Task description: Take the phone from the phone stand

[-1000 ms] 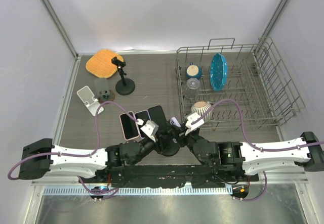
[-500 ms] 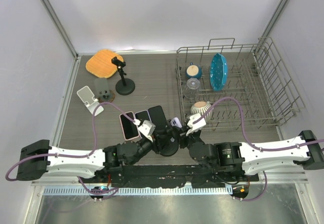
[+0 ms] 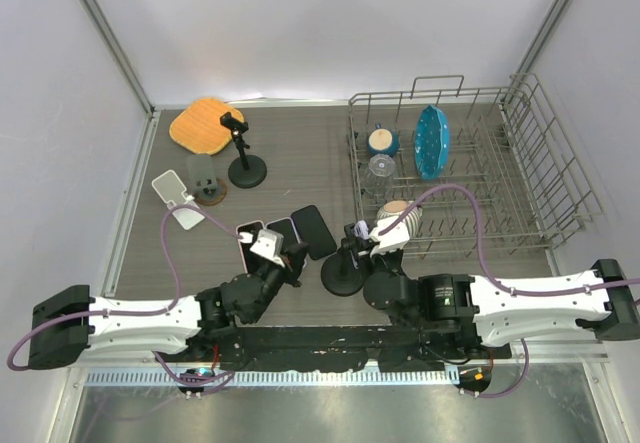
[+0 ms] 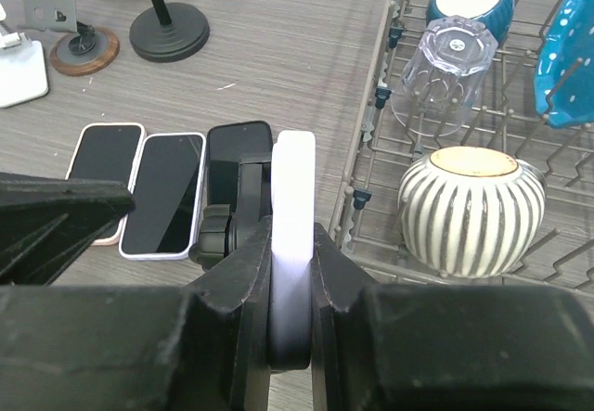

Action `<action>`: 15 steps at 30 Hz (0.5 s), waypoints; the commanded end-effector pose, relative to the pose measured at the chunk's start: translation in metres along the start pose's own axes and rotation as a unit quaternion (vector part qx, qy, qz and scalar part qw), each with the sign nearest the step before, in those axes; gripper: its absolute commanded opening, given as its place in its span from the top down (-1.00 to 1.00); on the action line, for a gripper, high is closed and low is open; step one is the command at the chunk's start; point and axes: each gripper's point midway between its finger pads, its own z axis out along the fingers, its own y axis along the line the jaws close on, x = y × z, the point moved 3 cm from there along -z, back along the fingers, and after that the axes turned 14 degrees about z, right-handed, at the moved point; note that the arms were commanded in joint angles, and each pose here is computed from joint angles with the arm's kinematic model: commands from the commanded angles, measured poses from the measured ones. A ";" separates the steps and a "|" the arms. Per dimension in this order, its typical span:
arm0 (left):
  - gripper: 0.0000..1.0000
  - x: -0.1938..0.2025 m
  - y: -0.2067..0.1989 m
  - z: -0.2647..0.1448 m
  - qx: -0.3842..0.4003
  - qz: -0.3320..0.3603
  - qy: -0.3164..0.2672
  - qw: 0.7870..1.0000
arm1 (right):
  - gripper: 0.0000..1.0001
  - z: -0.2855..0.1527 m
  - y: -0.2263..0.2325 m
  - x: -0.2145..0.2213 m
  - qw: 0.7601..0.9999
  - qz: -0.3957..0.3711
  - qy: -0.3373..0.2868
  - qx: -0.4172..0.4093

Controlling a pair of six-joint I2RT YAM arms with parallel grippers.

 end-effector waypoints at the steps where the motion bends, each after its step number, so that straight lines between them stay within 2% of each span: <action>1: 0.99 -0.016 -0.024 -0.004 0.096 0.021 -0.044 0.994 | 0.98 0.001 -0.009 0.012 0.995 -0.094 0.034 -0.029; 4: 0.57 -0.012 -0.040 -0.009 0.160 0.051 -0.038 0.985 | 0.98 0.000 -0.002 0.011 0.992 -0.101 0.044 -0.057; 5: 0.31 -0.010 -0.042 -0.010 0.171 0.058 -0.037 0.983 | 0.98 -0.001 0.002 0.014 0.991 -0.102 0.053 -0.073; 6: 0.19 -0.009 -0.047 -0.012 0.189 0.063 -0.035 0.979 | 0.98 -0.001 0.004 0.015 0.990 -0.104 0.054 -0.081; 7: -0.01 -0.007 -0.049 -0.013 0.198 0.068 -0.032 0.977 | 0.98 0.000 0.007 0.015 0.989 -0.104 0.056 -0.090; 11: -0.35 -0.008 -0.057 -0.013 0.227 0.088 -0.030 0.969 | 0.98 0.000 0.016 0.020 0.986 -0.100 0.065 -0.115; 15: -0.38 -0.011 -0.057 -0.003 0.207 0.107 -0.027 0.972 | 0.98 0.000 0.021 0.021 0.984 -0.103 0.073 -0.127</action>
